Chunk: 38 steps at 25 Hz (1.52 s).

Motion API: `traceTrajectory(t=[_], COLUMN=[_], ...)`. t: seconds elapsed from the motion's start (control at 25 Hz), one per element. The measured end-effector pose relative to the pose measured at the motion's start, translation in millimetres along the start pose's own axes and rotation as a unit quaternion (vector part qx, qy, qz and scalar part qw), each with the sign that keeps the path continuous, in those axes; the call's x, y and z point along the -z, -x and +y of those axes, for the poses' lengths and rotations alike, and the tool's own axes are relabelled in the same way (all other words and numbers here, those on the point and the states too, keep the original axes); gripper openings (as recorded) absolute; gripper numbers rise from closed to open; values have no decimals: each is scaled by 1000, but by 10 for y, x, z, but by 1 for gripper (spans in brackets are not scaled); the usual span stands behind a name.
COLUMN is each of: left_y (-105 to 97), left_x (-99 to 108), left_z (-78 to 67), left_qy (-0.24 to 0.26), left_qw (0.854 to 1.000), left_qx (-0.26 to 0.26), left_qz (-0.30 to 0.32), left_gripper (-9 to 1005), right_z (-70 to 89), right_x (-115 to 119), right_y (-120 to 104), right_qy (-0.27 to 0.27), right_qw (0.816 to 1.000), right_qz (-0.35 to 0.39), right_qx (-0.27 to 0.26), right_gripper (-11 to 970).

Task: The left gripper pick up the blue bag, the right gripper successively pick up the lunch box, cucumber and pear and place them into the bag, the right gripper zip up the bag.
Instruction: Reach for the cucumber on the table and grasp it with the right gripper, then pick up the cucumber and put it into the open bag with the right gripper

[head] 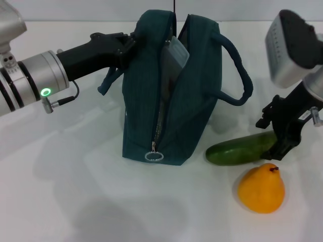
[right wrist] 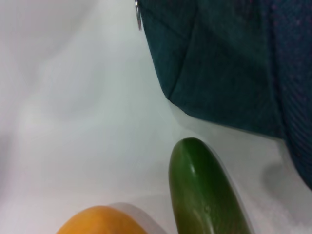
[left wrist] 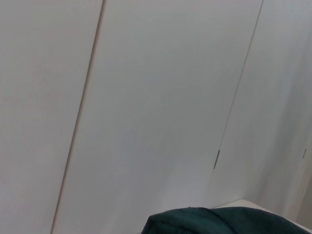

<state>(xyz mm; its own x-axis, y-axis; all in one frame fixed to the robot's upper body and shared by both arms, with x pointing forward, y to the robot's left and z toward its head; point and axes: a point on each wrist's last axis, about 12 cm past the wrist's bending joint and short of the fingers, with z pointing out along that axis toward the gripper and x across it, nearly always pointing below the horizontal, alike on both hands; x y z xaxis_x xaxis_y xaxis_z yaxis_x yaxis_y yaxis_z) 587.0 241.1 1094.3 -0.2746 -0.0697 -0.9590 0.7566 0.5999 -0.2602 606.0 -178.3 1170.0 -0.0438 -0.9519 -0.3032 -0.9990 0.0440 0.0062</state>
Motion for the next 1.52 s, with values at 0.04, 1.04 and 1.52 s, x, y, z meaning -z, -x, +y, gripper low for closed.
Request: traceTrajectory(t=[0.04, 1.04, 1.52], left_y=[1, -29, -59], left_x=[1, 5, 37], left_z=[2, -6, -12], left_qy=[0, -2, -3], left_qw=[1000, 1000, 1000], left_qx=[0, 4, 4], left_qz=[0, 6, 9], left_gripper=[69, 71, 72], right_z=[-3, 72, 82], right_x=[-21, -308, -281], right_y=[12, 147, 121], right_qy=[-5, -9, 0], right_qw=[1000, 999, 1000], right_qz=[5, 50, 21], right_qx=[2, 16, -17], right_gripper=[790, 749, 664])
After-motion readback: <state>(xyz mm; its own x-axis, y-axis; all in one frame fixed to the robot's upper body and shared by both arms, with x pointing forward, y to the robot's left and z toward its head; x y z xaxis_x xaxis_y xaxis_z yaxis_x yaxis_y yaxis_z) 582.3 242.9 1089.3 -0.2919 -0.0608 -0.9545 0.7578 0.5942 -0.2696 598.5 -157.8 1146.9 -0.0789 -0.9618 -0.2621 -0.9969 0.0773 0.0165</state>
